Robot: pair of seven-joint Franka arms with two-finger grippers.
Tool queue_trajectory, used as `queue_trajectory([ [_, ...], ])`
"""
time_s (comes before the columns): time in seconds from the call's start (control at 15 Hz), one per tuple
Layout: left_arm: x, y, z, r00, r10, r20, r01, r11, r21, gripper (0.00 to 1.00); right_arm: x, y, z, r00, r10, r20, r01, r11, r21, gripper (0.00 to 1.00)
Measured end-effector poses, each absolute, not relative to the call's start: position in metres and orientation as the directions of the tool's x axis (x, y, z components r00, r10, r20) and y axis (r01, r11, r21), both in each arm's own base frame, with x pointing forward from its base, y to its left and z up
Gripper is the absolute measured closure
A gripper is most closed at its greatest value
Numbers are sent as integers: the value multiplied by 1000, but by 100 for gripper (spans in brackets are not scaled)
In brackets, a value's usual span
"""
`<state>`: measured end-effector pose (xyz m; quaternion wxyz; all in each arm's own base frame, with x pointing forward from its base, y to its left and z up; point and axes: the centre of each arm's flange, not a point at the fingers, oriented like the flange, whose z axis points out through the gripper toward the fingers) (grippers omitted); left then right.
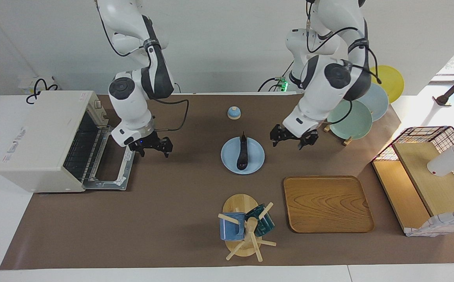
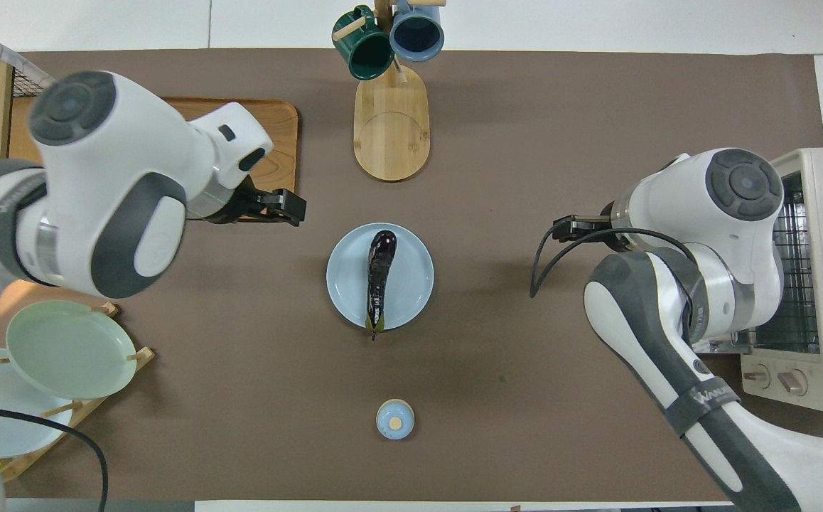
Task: Put eggplant into oven
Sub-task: 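Lower the eggplant onto the blue plate and open the left gripper, then withdraw the left gripper while the right gripper moves toward the plate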
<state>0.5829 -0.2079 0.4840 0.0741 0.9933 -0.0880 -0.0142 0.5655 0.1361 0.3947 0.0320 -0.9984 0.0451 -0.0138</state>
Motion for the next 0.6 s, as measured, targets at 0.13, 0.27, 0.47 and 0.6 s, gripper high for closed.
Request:
queue_trajectory([
  [0.13,597,-161,508,986,-169,9,-168,-977,132,0,565,185,416,993,-105,47,-99,-989,-113,0],
  [0.27,597,-128,529,989,-149,22,-150,-983,104,0,560,242,437,990,-121,74,-109,-984,-140,0],
  [0.47,573,-110,568,988,-152,6,-152,-987,48,0,559,313,456,990,-109,90,-94,-983,-157,0],
  [0.6,553,-108,591,987,-162,-13,-162,-987,17,0,559,365,448,987,-140,82,-130,-984,-119,0],
])
